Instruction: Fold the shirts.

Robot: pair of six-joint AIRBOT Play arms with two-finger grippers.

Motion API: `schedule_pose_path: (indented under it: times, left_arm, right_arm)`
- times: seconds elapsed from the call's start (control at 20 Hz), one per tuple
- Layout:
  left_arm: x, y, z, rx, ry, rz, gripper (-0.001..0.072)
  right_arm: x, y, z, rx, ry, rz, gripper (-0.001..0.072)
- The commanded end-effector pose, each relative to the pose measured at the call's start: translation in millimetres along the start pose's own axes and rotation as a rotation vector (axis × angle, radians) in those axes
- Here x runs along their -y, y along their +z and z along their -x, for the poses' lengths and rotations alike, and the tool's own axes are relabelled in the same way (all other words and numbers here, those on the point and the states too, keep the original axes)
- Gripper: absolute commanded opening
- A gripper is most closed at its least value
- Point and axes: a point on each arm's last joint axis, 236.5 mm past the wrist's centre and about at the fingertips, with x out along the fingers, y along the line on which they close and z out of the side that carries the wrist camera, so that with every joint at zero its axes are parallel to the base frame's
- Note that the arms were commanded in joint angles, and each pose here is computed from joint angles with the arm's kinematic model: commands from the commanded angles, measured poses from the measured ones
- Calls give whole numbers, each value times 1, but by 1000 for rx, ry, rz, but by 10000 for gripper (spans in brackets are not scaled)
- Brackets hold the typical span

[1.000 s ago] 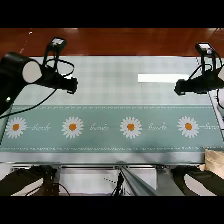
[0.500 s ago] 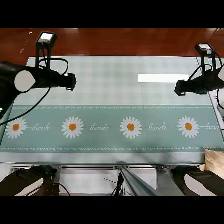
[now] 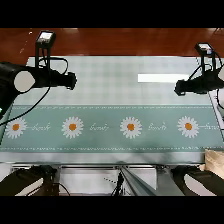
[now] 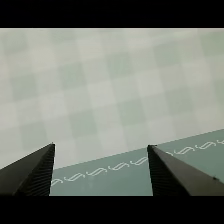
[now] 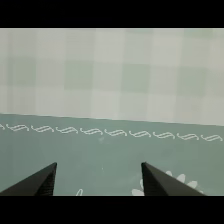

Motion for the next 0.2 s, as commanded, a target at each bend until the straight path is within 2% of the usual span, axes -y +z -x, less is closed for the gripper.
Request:
schedule_pose_path:
  times: [0.0, 0.15]
  left_arm:
    - [-1, 0, 0, 1, 1, 0, 720]
    - [0, 0, 0, 1, 1, 0, 720]
  right_arm:
    - [0, 0, 0, 0, 1, 1, 603]
    - [0, 0, 0, 0, 1, 1, 603]
